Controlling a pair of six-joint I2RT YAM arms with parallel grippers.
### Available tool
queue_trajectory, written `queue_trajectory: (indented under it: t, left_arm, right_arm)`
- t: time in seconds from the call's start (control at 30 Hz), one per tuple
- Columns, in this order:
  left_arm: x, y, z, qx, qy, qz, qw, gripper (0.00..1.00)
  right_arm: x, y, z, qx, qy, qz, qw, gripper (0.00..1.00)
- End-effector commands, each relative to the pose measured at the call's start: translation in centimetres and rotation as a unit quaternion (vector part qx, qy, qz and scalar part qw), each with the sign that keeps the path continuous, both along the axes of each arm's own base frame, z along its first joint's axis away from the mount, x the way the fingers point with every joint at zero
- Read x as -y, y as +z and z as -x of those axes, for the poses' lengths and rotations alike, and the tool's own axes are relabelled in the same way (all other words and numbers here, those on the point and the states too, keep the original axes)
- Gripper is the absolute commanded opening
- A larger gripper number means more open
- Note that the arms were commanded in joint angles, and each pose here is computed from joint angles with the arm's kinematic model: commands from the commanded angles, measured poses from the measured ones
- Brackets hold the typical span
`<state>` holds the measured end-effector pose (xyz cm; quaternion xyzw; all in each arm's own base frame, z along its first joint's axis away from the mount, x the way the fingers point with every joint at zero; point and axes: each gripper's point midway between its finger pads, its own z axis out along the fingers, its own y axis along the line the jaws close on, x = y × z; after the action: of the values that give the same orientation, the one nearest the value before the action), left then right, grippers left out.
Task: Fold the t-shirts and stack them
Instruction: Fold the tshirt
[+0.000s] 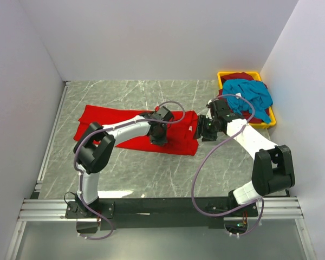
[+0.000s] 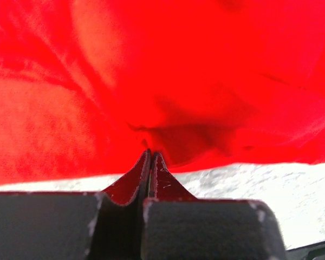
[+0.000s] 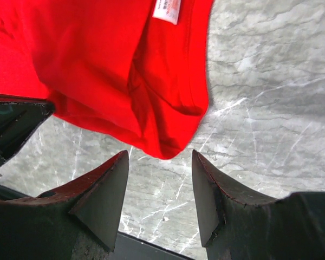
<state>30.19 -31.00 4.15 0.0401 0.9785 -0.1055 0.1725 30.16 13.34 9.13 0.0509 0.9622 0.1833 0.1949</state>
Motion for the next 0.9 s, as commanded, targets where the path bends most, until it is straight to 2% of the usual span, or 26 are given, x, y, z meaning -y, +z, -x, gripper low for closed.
queue_trajectory:
  t: [0.0,0.33,0.53,0.87]
  left_arm:
    - [-1.2,1.9,0.7,0.012,0.004,-0.002,1.000,0.00]
    - [-3.7,1.4,1.5,0.015,0.058,-0.025,0.998,0.01]
    - [-4.7,1.4,1.2,0.021,0.089,-0.043,0.995,0.00]
    - [-4.6,1.6,1.0,0.026,0.091,-0.036,0.995,0.00]
  right_arm:
    - [-0.4,0.4,0.8,0.001,0.018,-0.017,1.000,0.57]
    - [-2.9,0.2,2.2,0.008,0.065,-0.076,0.995,0.55]
    - [-4.0,0.1,1.3,0.008,0.075,-0.074,0.994,0.53]
    - [-6.4,-1.3,0.7,-0.004,0.113,-0.068,0.991,0.52]
